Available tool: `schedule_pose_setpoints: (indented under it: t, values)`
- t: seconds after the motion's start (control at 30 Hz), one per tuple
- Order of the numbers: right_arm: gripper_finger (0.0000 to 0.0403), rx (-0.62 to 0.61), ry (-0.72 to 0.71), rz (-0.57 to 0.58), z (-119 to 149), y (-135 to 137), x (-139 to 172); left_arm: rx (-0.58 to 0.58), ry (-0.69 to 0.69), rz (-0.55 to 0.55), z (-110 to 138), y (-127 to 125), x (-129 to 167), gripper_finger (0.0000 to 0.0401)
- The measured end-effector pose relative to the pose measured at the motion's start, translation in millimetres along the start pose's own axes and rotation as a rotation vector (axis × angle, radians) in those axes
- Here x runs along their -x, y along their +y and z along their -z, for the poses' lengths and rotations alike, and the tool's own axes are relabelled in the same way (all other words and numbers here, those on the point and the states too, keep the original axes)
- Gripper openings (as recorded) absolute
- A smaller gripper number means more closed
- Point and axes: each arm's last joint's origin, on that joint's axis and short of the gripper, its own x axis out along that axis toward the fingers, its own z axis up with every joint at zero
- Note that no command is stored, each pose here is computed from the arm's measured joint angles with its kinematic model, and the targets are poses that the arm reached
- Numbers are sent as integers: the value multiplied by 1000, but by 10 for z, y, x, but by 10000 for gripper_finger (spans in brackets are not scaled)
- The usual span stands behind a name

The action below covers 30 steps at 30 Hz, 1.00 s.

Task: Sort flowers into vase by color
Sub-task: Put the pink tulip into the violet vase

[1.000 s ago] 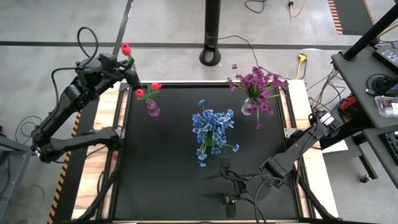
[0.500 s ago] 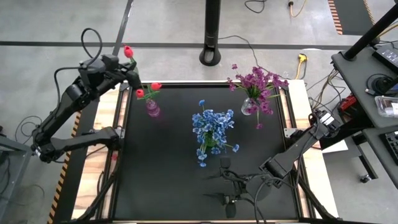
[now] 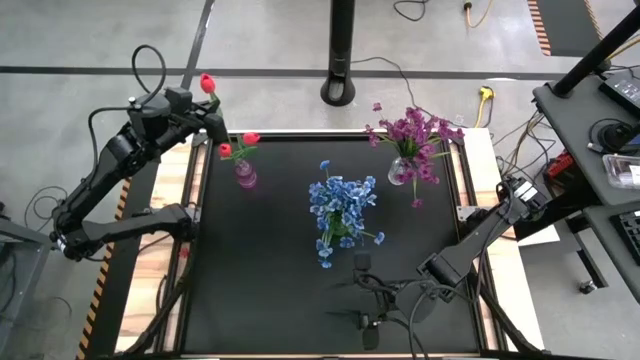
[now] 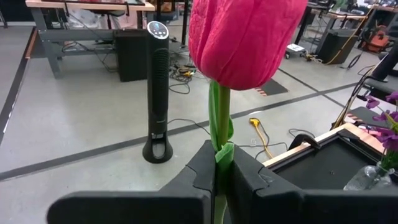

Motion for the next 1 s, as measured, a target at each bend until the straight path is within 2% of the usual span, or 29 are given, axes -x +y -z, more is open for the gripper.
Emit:
schedule_pose_setpoints:
  t: [1.0]
  values:
    - [217, 11, 0, 0, 0, 0, 0, 0, 33, -7, 23, -23, -109, 12]
